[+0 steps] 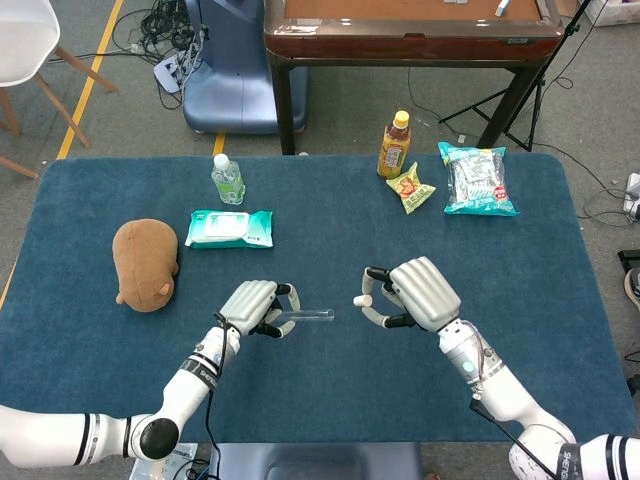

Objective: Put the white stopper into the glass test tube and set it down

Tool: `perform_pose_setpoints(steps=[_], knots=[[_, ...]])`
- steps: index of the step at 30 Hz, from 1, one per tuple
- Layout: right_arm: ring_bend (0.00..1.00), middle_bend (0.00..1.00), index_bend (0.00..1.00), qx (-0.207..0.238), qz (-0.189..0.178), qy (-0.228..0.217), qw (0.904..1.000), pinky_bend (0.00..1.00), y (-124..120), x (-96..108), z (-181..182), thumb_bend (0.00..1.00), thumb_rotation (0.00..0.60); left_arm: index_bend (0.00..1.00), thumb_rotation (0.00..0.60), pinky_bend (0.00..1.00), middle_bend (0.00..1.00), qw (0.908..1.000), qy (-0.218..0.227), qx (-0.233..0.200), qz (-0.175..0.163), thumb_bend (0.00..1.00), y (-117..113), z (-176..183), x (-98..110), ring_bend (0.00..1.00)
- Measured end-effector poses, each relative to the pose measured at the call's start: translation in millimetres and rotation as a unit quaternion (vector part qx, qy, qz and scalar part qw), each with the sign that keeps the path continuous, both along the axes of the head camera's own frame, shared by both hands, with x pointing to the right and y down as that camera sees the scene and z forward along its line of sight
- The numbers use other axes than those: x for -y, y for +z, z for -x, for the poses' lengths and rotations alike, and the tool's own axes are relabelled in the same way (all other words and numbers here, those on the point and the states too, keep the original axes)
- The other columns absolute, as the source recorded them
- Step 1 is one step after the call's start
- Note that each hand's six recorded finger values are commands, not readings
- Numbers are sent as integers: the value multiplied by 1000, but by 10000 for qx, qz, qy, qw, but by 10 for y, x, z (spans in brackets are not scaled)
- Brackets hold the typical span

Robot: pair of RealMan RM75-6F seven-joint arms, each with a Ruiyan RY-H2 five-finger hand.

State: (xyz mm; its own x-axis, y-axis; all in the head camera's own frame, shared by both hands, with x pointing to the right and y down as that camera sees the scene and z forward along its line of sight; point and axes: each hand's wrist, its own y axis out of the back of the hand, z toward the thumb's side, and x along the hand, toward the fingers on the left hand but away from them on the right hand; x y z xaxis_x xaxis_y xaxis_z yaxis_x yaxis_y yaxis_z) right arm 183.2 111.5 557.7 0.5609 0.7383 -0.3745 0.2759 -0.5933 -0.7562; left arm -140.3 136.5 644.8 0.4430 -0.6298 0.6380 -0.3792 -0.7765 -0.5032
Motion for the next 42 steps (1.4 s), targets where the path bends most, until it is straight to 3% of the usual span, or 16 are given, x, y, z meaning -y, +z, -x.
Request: perform_pose_setpoints(steps=[16, 42], knots=[[1000, 1000, 584, -99, 156, -191, 9996, 1000, 101, -108, 113, 383, 600, 571, 600, 1000, 1000, 9993, -61, -58, 361, 317, 18, -62, 8, 1000], [1000, 1000, 585, -238, 225, -255, 9991, 1000, 240, -124, 196, 383, 600, 571, 600, 1000, 1000, 9989, -35, -71, 457, 316, 98, -190, 19, 1000]])
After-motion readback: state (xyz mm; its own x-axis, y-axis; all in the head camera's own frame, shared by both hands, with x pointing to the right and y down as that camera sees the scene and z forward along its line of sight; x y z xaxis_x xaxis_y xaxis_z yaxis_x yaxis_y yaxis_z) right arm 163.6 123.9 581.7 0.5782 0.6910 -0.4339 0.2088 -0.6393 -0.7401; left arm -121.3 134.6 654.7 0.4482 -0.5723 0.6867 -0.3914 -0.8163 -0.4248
